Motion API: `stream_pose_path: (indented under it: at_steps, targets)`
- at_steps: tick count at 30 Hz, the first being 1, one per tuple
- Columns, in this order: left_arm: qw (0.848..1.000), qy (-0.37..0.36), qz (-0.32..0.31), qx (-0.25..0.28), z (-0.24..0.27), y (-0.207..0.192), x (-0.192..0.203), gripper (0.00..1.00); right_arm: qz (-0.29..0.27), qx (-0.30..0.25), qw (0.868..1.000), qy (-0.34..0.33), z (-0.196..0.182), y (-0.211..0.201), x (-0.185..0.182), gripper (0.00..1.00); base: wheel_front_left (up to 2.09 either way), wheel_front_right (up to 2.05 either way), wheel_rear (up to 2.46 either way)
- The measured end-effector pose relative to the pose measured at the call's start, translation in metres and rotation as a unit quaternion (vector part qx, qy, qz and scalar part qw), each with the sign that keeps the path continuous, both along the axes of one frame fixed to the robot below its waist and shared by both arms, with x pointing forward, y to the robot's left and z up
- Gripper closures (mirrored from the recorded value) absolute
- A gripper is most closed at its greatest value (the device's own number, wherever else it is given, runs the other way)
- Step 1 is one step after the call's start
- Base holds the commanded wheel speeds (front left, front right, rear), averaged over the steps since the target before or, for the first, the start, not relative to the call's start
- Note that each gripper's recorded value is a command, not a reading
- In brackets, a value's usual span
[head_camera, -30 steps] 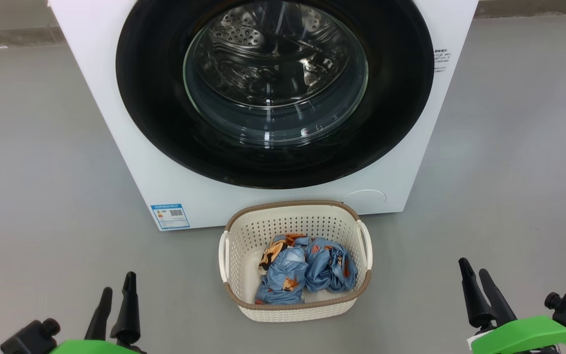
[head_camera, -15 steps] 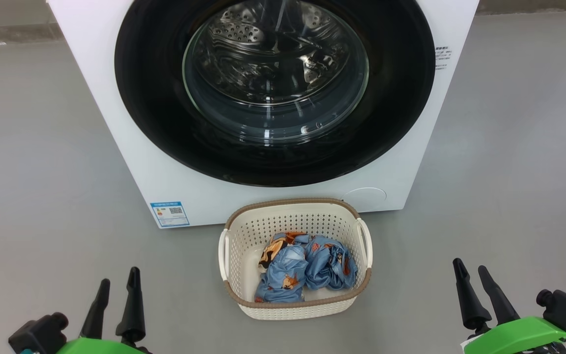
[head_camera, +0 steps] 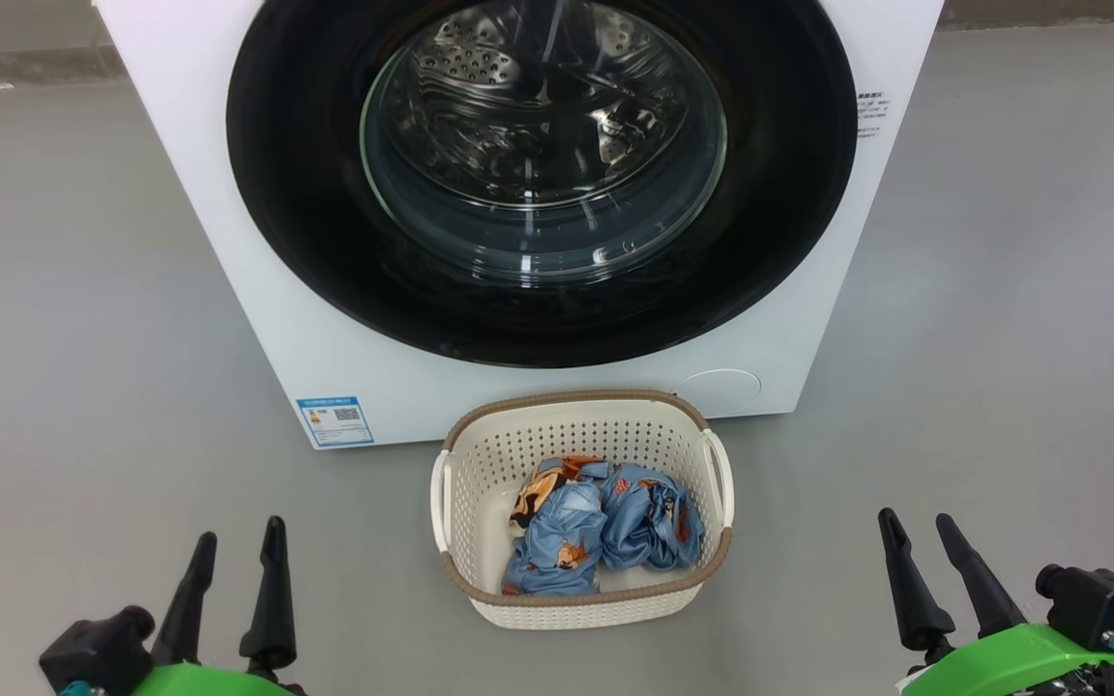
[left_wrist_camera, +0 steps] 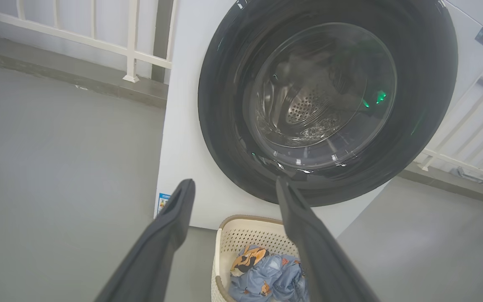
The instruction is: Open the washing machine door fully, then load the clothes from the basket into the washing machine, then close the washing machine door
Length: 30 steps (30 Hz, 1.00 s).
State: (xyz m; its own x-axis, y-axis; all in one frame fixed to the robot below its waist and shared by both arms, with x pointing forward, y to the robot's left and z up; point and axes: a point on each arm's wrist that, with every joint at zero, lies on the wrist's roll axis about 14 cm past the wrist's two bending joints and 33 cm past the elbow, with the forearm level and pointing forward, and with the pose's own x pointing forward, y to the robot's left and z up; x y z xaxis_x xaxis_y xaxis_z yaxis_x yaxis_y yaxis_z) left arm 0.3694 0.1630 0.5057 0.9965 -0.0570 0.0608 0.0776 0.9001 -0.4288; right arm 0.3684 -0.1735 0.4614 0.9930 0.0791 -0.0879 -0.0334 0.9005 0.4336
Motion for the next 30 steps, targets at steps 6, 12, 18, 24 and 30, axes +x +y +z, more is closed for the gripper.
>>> stream_pose_path:
  at_steps: [6,12,18,24,30]
  targets:
    - [0.999,-0.011,-0.003,0.032,0.004,-0.002,0.0,0.0,0.005,-0.029,0.999,-0.012,0.004,0.001,0.0,0.0,0.0,0.0,0.0]
    - [0.998,-0.023,-0.009,0.063,0.007,-0.005,0.0,0.0,0.01,-0.057,0.998,-0.022,0.006,0.001,-0.001,0.0,0.0,0.0,0.0]
    - [0.995,-0.028,-0.015,0.091,0.006,-0.008,0.0,0.0,0.015,-0.084,0.996,-0.029,0.007,0.001,-0.001,0.0,0.0,0.0,0.0]
    - [0.994,-0.029,-0.018,0.105,0.004,-0.009,0.001,0.0,0.012,-0.092,0.995,-0.035,0.009,-0.001,-0.001,0.0,0.0,0.0,0.0]
    - [0.994,-0.019,-0.016,0.104,-0.002,-0.007,0.001,0.0,-0.003,-0.091,0.995,-0.036,0.01,-0.009,0.0,0.0,0.0,0.0,0.0]
